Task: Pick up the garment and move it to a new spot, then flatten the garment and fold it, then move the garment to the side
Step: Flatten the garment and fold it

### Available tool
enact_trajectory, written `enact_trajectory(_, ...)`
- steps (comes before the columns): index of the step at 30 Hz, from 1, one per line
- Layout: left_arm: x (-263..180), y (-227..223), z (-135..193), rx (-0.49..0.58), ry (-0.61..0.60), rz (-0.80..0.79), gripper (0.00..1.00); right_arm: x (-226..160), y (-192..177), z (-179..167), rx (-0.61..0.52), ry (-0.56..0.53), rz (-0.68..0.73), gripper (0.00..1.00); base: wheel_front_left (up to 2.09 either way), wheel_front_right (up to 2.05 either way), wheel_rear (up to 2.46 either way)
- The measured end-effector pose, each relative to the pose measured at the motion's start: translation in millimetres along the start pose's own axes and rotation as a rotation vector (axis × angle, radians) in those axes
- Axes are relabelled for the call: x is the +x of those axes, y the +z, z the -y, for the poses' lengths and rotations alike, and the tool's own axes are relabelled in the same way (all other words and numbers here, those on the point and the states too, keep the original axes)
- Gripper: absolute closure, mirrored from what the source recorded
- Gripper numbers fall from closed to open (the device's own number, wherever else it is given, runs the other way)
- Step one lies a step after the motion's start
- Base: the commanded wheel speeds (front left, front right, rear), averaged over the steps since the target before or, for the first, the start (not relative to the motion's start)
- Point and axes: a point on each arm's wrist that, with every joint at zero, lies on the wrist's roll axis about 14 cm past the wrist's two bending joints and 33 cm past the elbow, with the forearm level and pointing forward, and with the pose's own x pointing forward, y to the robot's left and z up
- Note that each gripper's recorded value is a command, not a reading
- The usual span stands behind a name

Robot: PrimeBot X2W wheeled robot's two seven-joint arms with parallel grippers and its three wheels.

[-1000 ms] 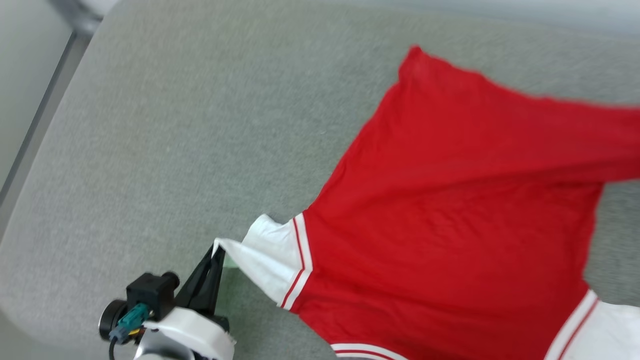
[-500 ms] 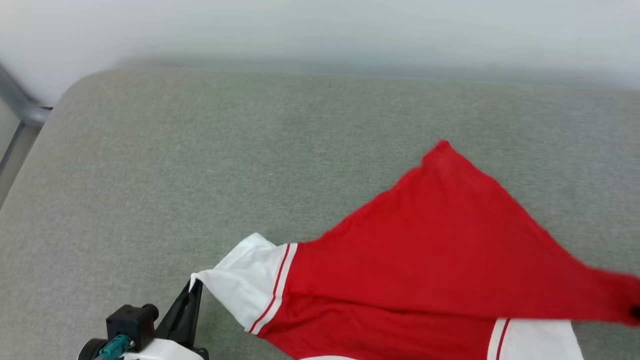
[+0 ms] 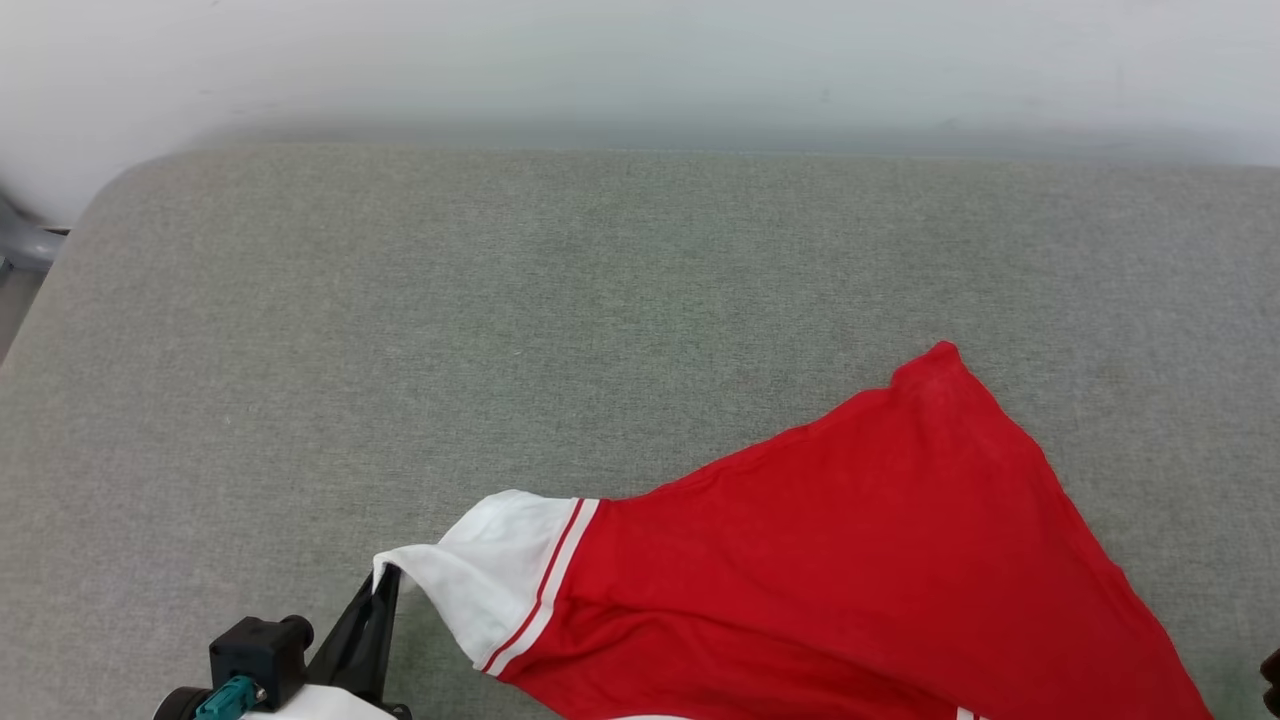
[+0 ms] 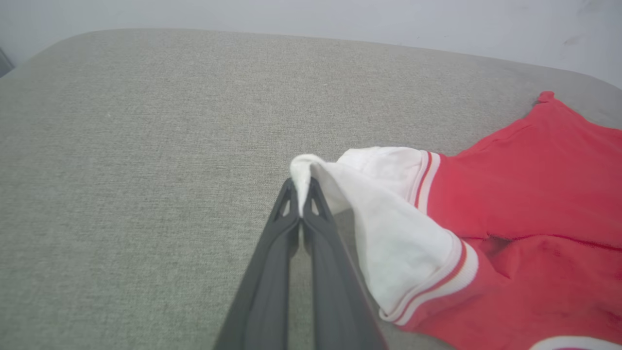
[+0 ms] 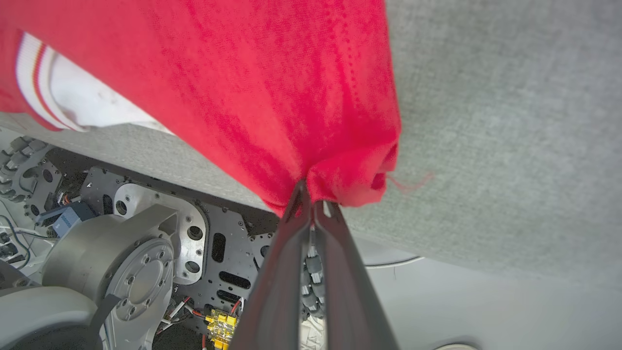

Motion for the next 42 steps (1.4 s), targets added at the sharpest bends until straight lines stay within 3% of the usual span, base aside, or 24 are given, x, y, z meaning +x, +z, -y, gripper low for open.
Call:
enact_trajectory(1, 0.6, -0.3, -0.3, 0.001, 0.002, -0.001, 1.00, -0.3, 2.3, -0.3, 0.006, 0.000, 0.017, 0.68, 0.00, 0.00, 0.00)
enact_trajectory(2, 1.3, -0.3, 0.2, 0.002, -0.001, 0.000, 1.00, -2.0, 9.4, 1.1, 0.010, -0.005, 0.053, 0.00, 0.00, 0.00, 0.00)
enact_trajectory(12, 3.0, 7.9, 4.2, 0.010, -0.015, 0.026, 1.00, -52.2, 126.2, 6.6, -0.065, -0.038, 0.452, 0.00, 0.00, 0.00, 0.00)
enact_trajectory(19, 10.5, 14.0, 7.2, 0.018, -0.026, 0.039, 1.00, -73.3, 204.7, -10.6, -0.169, -0.018, 0.587, 0.00, 0.00, 0.00, 0.00)
enact_trajectory(26, 18.3, 14.8, 6.9, 0.021, -0.022, 0.043, 1.00, -43.1, 246.4, -41.7, -0.272, 0.016, 0.496, 0.00, 0.00, 0.00, 0.00)
enact_trajectory(33, 27.5, 11.4, 4.5, 0.019, -0.017, 0.034, 1.00, 1.9, 271.9, -58.2, -0.284, 0.029, 0.326, 0.00, 0.00, 0.00, 0.00)
enact_trajectory(42, 40.5, 5.4, 0.0, 0.019, -0.005, 0.023, 1.00, 69.0, 278.2, -72.0, -0.254, 0.057, 0.192, 0.00, 0.00, 0.00, 0.00)
